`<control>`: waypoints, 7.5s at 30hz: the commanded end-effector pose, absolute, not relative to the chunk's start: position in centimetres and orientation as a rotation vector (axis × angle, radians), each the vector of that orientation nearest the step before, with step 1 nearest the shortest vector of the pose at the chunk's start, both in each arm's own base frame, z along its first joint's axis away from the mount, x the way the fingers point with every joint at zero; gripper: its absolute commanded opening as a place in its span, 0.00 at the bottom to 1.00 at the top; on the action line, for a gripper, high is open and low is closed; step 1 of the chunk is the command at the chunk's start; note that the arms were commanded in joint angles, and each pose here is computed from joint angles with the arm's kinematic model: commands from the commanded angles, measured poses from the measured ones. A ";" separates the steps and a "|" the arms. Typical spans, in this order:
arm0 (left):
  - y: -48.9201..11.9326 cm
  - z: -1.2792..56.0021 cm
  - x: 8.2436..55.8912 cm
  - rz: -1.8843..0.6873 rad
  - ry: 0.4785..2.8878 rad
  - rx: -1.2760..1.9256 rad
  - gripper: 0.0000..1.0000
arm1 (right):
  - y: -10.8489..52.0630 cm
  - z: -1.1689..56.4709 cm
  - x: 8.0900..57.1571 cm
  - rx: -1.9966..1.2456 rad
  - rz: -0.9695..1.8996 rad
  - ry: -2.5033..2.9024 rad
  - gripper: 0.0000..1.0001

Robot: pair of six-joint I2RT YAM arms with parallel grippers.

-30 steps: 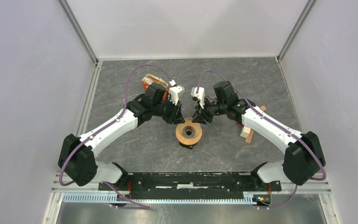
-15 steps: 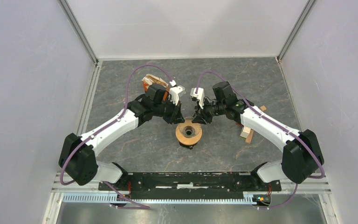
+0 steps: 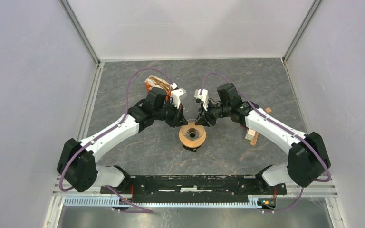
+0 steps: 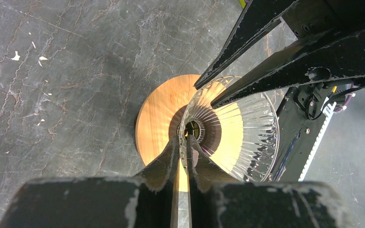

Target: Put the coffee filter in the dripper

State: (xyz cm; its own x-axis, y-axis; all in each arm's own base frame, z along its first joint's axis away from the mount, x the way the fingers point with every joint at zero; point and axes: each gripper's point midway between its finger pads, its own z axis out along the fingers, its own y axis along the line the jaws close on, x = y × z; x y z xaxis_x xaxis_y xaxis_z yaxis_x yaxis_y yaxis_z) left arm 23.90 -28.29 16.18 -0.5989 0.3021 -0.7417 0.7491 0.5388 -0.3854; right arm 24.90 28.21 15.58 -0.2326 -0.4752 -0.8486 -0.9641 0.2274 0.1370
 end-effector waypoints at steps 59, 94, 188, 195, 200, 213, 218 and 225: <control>-27.9 17.8 23.4 -0.942 2.109 0.881 0.34 | 25.6 17.0 25.7 -1.287 0.802 1.870 0.53; -27.9 17.7 22.6 -1.004 2.141 0.865 0.37 | 25.9 16.5 23.6 -1.372 0.940 1.848 0.61; -26.5 15.3 23.3 -0.862 2.121 0.926 0.33 | 28.0 17.1 25.4 -1.381 0.765 1.822 0.48; -27.0 16.5 23.6 -0.883 2.096 0.921 0.45 | 28.2 17.9 25.6 -1.377 0.772 1.805 0.56; -27.3 17.3 23.7 -0.904 2.084 0.913 0.54 | 28.4 18.5 25.6 -1.373 0.783 1.787 0.58; -28.0 20.8 24.6 -0.957 2.021 0.874 0.70 | 28.4 20.8 26.3 -1.343 0.825 1.734 0.61; -26.8 23.2 26.5 -0.935 2.000 0.788 0.75 | 27.9 22.0 26.7 -1.305 0.850 1.709 0.61; -19.1 24.3 35.0 -0.619 2.064 0.420 0.75 | 25.8 23.8 28.4 -1.193 0.814 1.647 0.63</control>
State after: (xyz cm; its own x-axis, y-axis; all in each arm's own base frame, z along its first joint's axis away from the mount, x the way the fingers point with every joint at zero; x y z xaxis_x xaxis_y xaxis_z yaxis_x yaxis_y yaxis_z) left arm 30.22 -23.11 22.44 -0.5263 0.1623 -0.8347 0.6809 0.6684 -0.2994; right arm 27.83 26.19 20.32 -0.1953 -0.4367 -0.8781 -0.9508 0.3040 0.0603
